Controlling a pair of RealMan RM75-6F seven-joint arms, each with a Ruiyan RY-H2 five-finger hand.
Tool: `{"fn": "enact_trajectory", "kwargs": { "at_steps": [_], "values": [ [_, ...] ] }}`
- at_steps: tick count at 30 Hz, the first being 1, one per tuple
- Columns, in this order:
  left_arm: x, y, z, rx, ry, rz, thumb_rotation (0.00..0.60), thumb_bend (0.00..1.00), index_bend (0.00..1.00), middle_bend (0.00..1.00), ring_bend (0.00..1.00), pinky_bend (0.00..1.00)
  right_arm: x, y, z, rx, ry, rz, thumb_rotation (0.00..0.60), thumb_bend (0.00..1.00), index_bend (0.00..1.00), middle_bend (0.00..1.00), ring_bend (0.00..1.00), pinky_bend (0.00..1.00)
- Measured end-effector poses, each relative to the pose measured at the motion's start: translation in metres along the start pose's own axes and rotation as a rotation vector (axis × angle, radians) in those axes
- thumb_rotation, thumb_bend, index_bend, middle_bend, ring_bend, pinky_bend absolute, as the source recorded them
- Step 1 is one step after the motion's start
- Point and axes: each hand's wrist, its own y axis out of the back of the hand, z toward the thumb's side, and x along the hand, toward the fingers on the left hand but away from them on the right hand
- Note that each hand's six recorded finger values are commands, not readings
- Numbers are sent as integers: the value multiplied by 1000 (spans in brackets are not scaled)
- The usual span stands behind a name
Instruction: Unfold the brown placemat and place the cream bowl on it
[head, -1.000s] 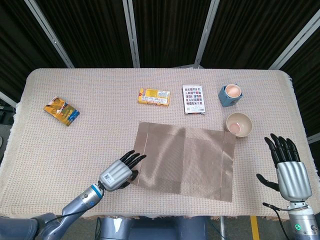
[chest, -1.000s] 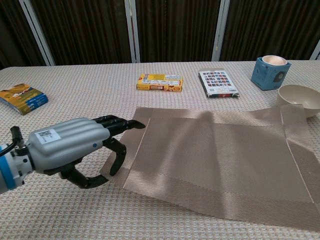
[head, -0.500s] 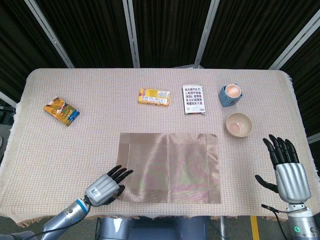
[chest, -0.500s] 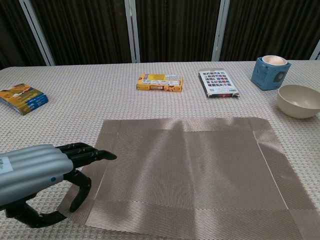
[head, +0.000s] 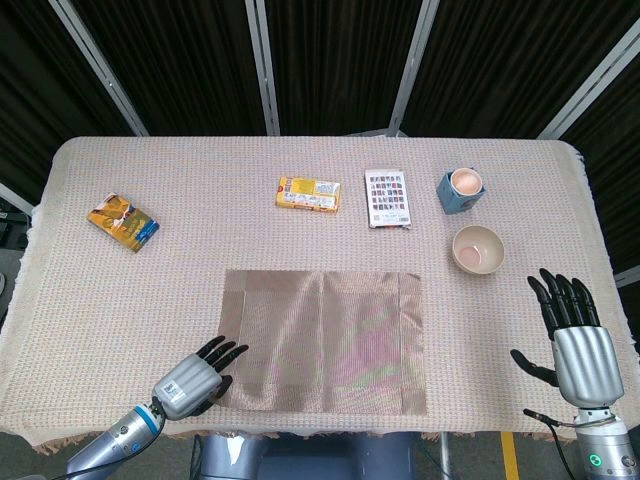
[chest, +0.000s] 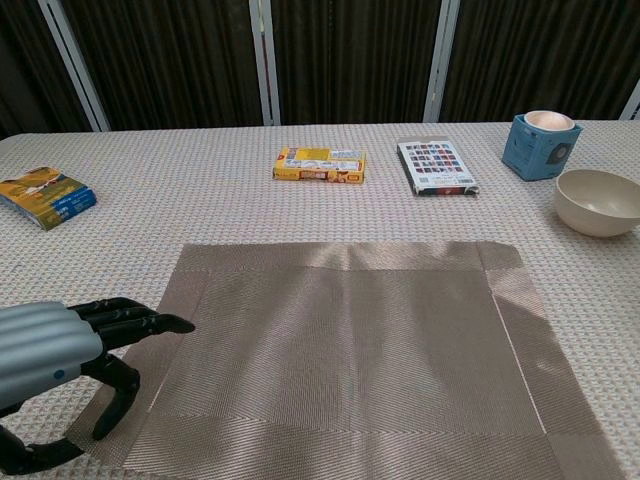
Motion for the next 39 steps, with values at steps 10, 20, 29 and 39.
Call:
{"fn": "enact_trajectory", "kwargs": {
  "at_steps": [10,20,29,39],
  "values": [
    [-12,-10,-2,1,12,-36,600,415,624,0,0,0,0,1,0,0,1,-2,600,0,0,0,0,0],
    [-18,-13,-6,-16,11,-71,600,0,0,0,0,0,1,0,0,0,-1,1,600,0,0,0,0,0],
    [-34,17,-25,-77,52,32,600,0,0,0,0,0,0,-3,-1,5,-5,13,600,0,0,0,0,0],
    [-44,90,-87,-105,256,342,600,0,0,0,0,0,-8,-14,-8,19,-32,53,600,0,0,0,0,0]
  ]
}}
